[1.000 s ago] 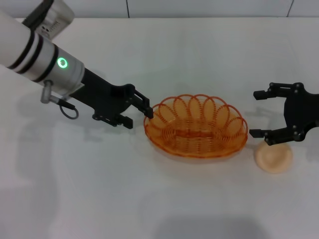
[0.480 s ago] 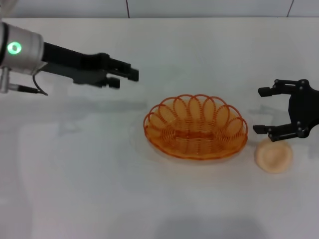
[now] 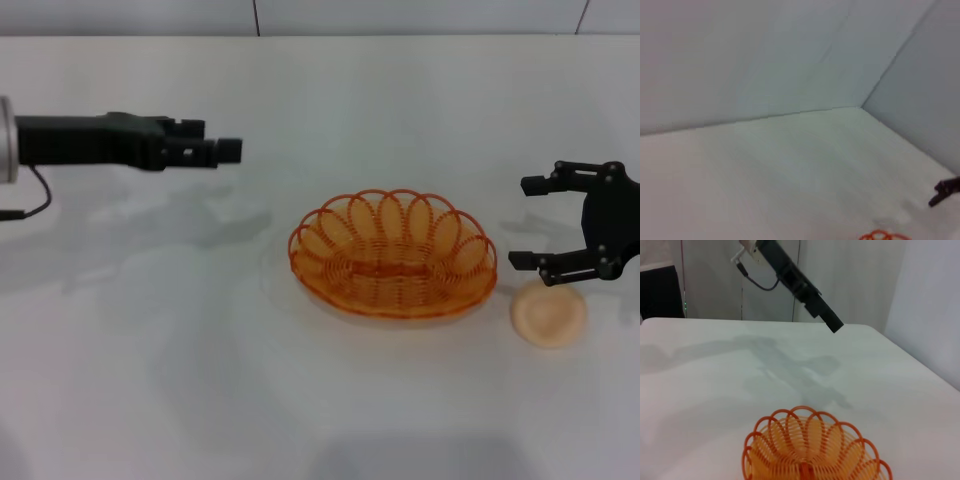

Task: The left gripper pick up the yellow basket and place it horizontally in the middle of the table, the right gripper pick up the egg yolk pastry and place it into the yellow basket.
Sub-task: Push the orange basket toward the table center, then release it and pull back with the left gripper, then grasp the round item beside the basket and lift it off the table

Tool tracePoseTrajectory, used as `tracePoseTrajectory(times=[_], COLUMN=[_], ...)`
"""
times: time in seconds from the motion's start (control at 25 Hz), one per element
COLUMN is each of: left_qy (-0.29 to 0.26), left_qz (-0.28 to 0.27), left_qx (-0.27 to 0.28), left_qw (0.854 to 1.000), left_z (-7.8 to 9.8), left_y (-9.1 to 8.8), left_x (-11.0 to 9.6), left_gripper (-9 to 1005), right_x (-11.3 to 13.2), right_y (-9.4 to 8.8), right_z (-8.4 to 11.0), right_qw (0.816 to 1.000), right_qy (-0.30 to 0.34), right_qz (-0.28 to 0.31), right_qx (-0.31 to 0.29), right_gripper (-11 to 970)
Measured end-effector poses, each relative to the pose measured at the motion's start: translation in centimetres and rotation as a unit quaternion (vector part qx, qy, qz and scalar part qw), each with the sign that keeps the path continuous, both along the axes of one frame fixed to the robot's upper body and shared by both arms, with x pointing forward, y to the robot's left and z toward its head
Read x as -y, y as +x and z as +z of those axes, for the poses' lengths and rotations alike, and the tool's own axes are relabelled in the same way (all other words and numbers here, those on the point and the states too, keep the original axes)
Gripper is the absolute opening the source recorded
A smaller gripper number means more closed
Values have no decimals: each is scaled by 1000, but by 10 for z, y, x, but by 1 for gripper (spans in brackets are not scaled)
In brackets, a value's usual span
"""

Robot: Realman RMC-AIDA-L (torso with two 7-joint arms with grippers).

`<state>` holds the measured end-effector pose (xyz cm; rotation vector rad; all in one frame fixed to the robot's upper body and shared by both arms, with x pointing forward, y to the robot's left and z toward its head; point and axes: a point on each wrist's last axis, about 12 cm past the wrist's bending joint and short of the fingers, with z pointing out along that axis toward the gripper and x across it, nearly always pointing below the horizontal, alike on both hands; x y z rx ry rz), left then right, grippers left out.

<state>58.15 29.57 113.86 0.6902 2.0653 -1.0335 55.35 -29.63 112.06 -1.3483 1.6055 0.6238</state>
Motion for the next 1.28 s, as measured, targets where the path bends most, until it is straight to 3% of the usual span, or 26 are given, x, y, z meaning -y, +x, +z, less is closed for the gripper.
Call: tracePoseTrajectory(times=[0.36, 0.68, 0.96, 1.04, 1.28], left_qy=[48, 74, 77, 81, 78], left_qz=[-67, -161, -205, -233, -245], left_qx=[97, 183, 188, 176, 189], left_qw=[992, 967, 957, 953, 948], left_z=[-10, -6, -8, -17, -25], left_y=[-20, -47, -64, -77, -91], left_x=[-18, -47, -55, -57, -59], left_gripper=[889, 886, 886, 886, 886], right_x=[-2, -3, 1, 2, 7], right_y=[-3, -9, -11, -11, -11], right_z=[-4, -5, -2, -2, 3], right_qw=[1000, 999, 999, 999, 998], right_qy=[17, 29, 30, 27, 8], right_qz=[-13, -6, -9, -10, -8], right_qx=[-9, -29, -38, -40, -69], right_gripper=[869, 868, 869, 869, 869])
